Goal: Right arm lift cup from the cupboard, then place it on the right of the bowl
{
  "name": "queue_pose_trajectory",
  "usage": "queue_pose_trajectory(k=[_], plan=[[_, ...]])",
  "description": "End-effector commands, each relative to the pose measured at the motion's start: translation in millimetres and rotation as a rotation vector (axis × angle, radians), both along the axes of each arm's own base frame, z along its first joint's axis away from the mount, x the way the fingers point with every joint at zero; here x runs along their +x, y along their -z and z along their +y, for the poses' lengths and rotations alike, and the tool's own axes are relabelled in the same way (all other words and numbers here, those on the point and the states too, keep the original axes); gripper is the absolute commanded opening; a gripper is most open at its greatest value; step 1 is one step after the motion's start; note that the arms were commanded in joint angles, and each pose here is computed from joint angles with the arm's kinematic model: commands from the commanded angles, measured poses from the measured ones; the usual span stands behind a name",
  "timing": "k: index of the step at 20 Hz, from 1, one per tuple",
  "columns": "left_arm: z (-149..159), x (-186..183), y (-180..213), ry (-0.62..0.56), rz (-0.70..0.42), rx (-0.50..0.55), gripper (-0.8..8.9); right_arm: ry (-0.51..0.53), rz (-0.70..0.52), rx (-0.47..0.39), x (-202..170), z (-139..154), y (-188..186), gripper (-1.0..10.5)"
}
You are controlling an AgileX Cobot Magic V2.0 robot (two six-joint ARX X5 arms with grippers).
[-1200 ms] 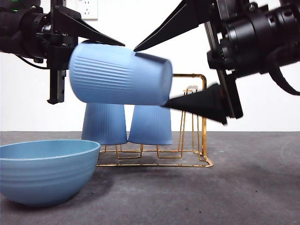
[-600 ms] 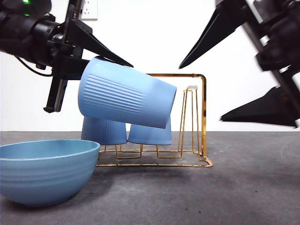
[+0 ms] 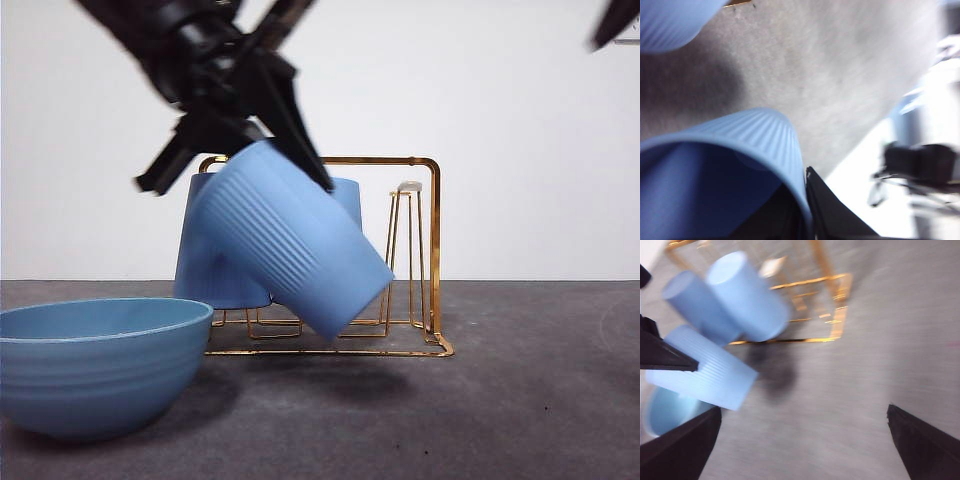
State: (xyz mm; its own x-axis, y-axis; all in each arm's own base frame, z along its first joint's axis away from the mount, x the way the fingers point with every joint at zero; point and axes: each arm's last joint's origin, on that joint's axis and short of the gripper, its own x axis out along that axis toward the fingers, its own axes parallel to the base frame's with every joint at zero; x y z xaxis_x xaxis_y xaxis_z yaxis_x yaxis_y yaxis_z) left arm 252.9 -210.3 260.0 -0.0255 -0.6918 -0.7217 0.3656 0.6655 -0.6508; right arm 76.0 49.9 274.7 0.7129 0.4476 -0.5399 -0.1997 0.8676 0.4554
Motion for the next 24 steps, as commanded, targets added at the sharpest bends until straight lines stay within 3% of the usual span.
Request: queue_pose_trajectory(k=[1, 4, 9, 13, 18, 20, 22, 24], plan=[[-25, 2, -9, 0.105, -0.118, 0.109, 0.10, 0.014, -0.052, -0.054, -16, -12, -14, 5.5], [-55, -3, -11, 0.191, -0.200, 0.296, 0.09, 0.043, -0.102, -0.083, -39, -29, -27, 5.5], [-93, -11, 5, 0.305, -0.288, 0.532, 0.09, 0.004, -0.178, -0.106, -62, -45, -38, 5.5], [-115, -25, 19, 0.363, -0.359, 0.597, 0.09, 0.000, -0.170, -0.115, -64, -46, -37, 5.5], [-125, -36, 31, 0.416, -0.348, 0.638, 0.11, 0.001, -0.172, -0.114, -64, -46, -37, 5.5], [-128, -38, 31, 0.415, -0.357, 0.629, 1.21, 0.000, -0.170, -0.115, -64, -46, -37, 5.5], [-129, -37, 27, 0.408, -0.363, 0.621, 3.26, -0.001, -0.167, -0.117, -65, -46, -37, 5.5], [-131, -36, 20, 0.399, -0.380, 0.602, 4.24, 0.000, -0.167, -0.117, -65, -46, -37, 5.5]])
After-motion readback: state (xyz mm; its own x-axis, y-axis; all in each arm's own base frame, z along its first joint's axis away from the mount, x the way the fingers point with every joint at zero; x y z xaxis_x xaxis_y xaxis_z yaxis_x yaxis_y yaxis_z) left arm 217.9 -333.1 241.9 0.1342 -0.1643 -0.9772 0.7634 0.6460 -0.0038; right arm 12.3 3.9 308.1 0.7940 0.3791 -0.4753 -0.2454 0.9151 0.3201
